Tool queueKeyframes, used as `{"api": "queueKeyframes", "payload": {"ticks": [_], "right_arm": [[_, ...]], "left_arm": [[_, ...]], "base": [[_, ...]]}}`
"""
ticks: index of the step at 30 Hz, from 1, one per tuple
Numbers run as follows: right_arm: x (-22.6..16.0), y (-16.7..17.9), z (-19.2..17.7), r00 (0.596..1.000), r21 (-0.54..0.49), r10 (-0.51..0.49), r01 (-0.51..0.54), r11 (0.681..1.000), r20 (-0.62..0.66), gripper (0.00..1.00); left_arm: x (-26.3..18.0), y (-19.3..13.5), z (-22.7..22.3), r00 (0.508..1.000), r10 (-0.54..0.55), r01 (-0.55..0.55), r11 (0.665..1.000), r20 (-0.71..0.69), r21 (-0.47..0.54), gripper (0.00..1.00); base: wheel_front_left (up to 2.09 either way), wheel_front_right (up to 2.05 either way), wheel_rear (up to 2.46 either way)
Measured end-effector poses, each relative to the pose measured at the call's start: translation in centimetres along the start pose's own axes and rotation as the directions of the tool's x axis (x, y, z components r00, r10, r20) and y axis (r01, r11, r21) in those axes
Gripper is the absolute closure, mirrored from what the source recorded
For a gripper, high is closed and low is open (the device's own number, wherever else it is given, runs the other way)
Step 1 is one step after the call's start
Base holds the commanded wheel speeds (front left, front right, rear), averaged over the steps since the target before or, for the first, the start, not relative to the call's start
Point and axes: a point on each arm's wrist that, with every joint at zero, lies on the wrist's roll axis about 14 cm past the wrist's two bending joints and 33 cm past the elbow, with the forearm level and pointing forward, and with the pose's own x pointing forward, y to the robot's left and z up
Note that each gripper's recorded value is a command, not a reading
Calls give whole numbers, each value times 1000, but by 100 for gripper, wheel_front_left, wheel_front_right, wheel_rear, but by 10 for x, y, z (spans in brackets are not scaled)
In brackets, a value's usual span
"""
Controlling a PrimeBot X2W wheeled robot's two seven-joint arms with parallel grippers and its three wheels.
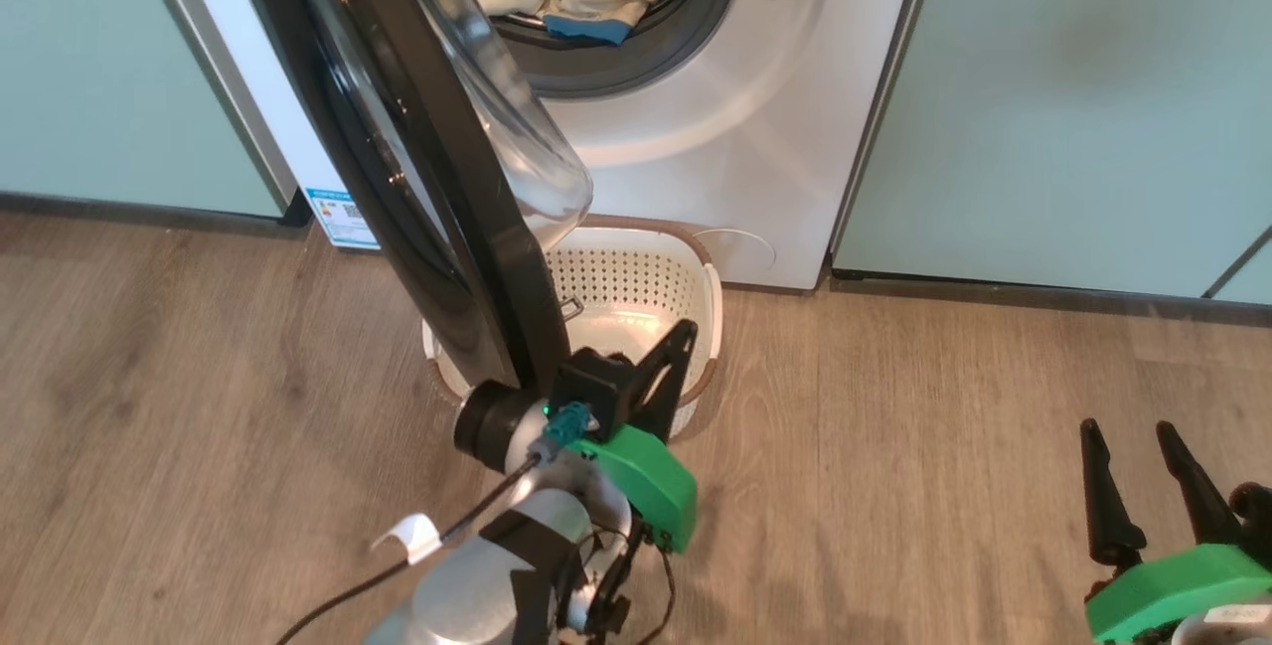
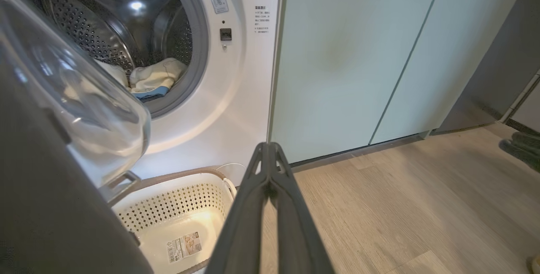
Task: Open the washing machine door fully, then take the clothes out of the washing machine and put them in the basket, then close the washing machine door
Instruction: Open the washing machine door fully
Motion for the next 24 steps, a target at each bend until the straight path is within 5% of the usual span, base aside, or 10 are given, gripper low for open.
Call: {"api": "queueKeyframes", "payload": {"ticks": [24], "right_arm": [[18,15,1,998,-14,59,-59,998,-2,0]], "left_arm": [[-14,67,11,977,211,-210,977,39,-31,100]], "base": [[0,0,0]]}}
